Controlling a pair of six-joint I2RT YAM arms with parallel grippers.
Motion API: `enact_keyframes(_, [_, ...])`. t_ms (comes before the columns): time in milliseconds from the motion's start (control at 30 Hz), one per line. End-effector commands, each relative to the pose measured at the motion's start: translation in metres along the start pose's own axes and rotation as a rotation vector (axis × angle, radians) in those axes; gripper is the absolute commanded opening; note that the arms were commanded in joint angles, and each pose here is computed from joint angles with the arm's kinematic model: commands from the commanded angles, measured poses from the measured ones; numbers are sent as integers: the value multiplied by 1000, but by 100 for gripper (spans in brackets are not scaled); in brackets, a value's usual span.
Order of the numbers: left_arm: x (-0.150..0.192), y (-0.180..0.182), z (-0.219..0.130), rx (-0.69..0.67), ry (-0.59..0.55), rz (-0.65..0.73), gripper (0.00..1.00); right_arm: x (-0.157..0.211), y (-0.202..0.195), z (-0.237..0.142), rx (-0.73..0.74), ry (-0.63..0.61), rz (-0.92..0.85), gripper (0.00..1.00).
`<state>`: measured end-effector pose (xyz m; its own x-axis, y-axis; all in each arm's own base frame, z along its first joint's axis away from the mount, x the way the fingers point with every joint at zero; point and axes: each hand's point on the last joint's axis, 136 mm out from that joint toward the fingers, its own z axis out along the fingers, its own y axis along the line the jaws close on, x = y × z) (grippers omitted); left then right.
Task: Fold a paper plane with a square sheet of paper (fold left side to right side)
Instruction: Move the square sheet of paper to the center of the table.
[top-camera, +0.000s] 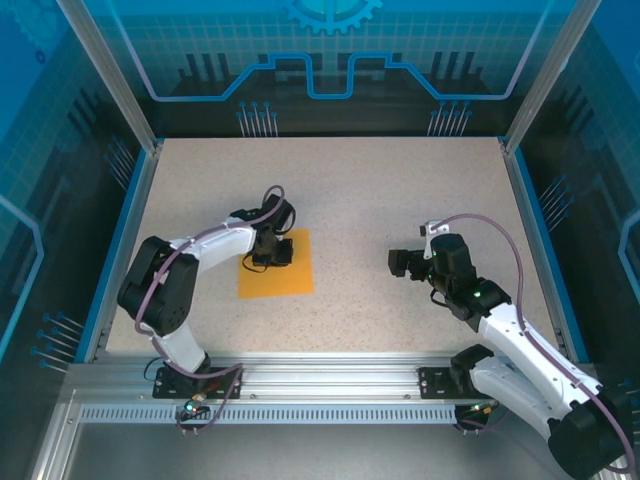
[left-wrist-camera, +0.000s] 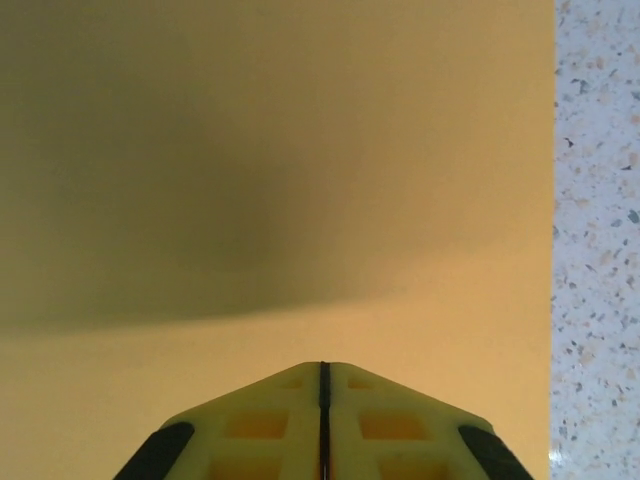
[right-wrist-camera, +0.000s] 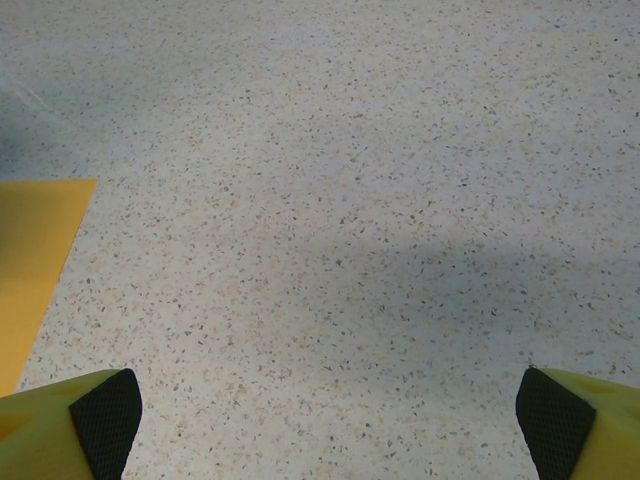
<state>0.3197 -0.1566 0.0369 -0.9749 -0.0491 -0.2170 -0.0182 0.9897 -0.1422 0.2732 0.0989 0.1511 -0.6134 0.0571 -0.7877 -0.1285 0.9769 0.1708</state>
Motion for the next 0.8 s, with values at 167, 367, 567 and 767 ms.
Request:
enact_keyframes(167, [-4, 0, 15, -67, 23, 33, 6, -4, 2, -2, 12, -6, 3, 100])
enact_keyframes(367, [-1, -3, 24, -78, 47, 46, 6, -3, 1, -3, 13, -3, 5, 100])
enact_keyframes(567, [1, -10, 32, -67, 69, 47, 6, -1, 1, -3, 15, 3, 6, 100])
enact_keyframes(767, [-6, -29, 39, -23, 82, 48, 7, 1, 0, -4, 21, 6, 3, 100])
